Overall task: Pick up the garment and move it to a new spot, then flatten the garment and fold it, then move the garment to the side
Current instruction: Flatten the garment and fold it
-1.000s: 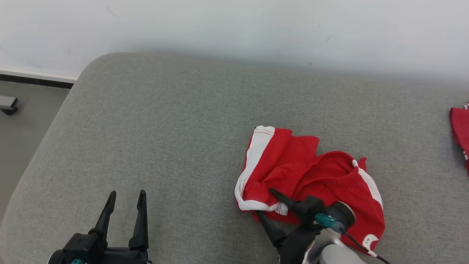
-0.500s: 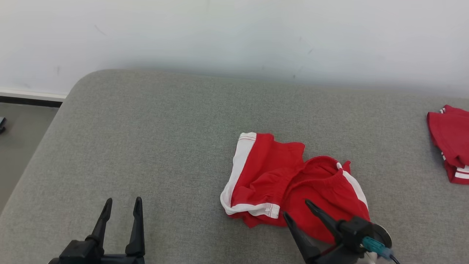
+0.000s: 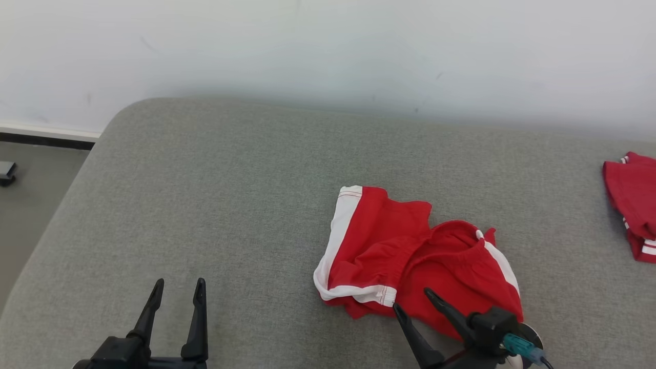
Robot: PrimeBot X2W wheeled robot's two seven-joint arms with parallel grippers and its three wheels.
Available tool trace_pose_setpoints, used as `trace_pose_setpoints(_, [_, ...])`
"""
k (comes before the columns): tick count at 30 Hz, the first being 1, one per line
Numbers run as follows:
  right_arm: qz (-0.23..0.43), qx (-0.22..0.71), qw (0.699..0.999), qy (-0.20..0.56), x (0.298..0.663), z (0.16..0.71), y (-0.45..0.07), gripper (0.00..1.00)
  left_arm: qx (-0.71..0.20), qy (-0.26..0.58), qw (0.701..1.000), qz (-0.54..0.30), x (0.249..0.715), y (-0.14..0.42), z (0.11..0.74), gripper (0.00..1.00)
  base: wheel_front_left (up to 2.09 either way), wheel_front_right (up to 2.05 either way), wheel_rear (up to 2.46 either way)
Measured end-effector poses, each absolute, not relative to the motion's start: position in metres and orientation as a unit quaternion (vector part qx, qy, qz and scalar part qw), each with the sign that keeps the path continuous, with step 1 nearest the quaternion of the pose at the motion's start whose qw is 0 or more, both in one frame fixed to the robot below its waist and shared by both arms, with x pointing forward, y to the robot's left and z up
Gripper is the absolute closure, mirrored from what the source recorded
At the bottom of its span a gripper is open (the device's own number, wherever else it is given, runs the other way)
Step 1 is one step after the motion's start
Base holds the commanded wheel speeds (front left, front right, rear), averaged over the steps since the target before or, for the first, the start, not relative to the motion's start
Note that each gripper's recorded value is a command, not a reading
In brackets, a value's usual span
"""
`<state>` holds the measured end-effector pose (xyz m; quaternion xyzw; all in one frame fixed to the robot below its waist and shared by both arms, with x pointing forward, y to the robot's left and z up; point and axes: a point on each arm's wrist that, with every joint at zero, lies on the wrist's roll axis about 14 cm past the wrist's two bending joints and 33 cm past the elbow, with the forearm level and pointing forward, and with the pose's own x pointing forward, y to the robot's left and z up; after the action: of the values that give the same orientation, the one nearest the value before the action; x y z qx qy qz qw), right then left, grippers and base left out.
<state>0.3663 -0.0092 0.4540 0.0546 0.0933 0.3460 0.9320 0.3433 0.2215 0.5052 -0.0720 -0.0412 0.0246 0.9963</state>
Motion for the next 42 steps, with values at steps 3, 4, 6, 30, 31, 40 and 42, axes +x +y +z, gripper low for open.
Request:
trace_pose_setpoints(3, [0.349, 0.051, 0.930, 0.104, 0.369, 0.448, -0.005, 0.00, -0.069, -0.041, 0.996, 0.026, 0.343, 0.224, 0.505, 0.00, 0.00, 0.00, 0.00])
trace_pose_setpoints(4, [0.350, 0.053, 0.929, 0.108, 0.370, 0.446, -0.003, 0.00, -0.068, -0.040, 0.996, 0.027, 0.342, 0.225, 0.505, 0.00, 0.00, 0.00, 0.00])
trace_pose_setpoints(6, [0.355, 0.053, 0.926, 0.116, 0.372, 0.441, 0.003, 0.00, -0.068, -0.039, 0.996, 0.030, 0.341, 0.226, 0.504, 0.00, 0.00, 0.00, 0.00])
trace_pose_setpoints(30, [0.318, 0.095, 0.937, 0.110, 0.386, 0.447, -0.019, 0.07, -0.072, -0.037, 0.997, 0.013, 0.350, 0.215, 0.503, 0.00, 0.00, 0.00, 0.00])
trace_pose_setpoints(31, [0.314, 0.095, 0.939, 0.101, 0.388, 0.451, -0.021, 0.00, -0.072, -0.038, 0.997, 0.013, 0.350, 0.214, 0.503, 0.00, 0.00, 0.00, 0.00])
trace_pose_setpoints(40, [0.234, 0.106, 0.966, 0.023, 0.395, 0.487, -0.072, 0.00, -0.067, -0.039, 0.997, 0.014, 0.349, 0.217, 0.504, 0.00, 0.00, 0.00, 0.00])
trace_pose_setpoints(42, [0.211, 0.101, 0.972, 0.003, 0.396, 0.496, -0.089, 0.00, -0.065, -0.041, 0.997, 0.008, 0.351, 0.213, 0.505, 0.00, 0.00, 0.00, 0.00])
